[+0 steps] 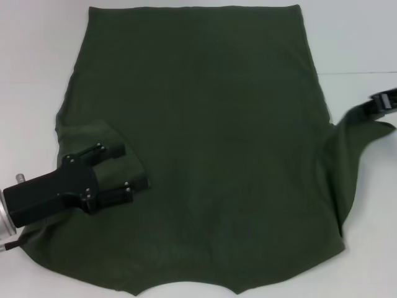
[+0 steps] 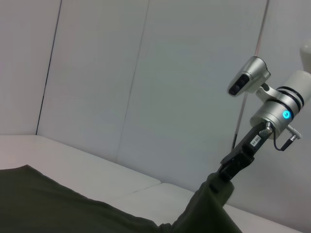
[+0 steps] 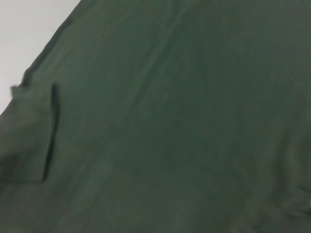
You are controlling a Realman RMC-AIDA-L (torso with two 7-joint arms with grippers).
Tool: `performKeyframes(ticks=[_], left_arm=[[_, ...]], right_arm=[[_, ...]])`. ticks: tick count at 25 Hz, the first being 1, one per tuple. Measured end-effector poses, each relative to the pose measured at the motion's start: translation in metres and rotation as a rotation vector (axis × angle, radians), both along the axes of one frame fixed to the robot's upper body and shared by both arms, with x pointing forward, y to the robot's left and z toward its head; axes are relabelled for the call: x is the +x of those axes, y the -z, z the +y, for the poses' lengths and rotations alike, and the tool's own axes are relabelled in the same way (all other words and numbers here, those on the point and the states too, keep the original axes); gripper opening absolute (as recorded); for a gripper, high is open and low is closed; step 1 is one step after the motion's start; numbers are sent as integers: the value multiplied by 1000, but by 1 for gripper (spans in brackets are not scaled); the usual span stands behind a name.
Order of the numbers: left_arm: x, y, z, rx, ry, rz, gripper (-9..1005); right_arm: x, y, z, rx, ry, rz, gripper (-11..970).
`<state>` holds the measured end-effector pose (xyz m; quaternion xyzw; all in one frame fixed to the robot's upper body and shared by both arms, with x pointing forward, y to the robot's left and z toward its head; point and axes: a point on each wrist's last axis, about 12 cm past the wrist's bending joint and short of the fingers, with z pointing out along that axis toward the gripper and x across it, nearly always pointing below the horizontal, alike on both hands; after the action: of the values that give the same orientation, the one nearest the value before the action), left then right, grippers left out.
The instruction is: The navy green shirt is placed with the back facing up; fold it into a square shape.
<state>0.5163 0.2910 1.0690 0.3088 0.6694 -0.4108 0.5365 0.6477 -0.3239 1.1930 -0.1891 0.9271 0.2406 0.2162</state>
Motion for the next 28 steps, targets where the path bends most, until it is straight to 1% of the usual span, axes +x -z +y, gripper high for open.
performKeyframes(ticks=[6,11,15,17,20,23,25,28], left_arm=[[0,0,3,-8,-15,1,899],[0,-2,5,-13,-24,-4,898],[1,-3,6,-12,-24,-7,897],[1,-3,6,-11,-24,-7,897],[1,-3,6,-10,-23,-6,896],[1,-3,5,-8,-20,-5,896],[1,-3,5,-7,-18,-5,895],[2,-3,5,-6,-16,-6,895]], right_arm=[[14,-6,61,-70,-172,0,37],[20,-9,101,-118,-251,10,42],[22,-3,119,-174,-252,23,46],[25,2,124,-201,-220,19,48],[29,11,129,-203,-154,12,51],[31,14,134,-159,-105,4,198],[33,12,138,-95,-75,-6,296],[36,6,139,-14,-50,-23,362]])
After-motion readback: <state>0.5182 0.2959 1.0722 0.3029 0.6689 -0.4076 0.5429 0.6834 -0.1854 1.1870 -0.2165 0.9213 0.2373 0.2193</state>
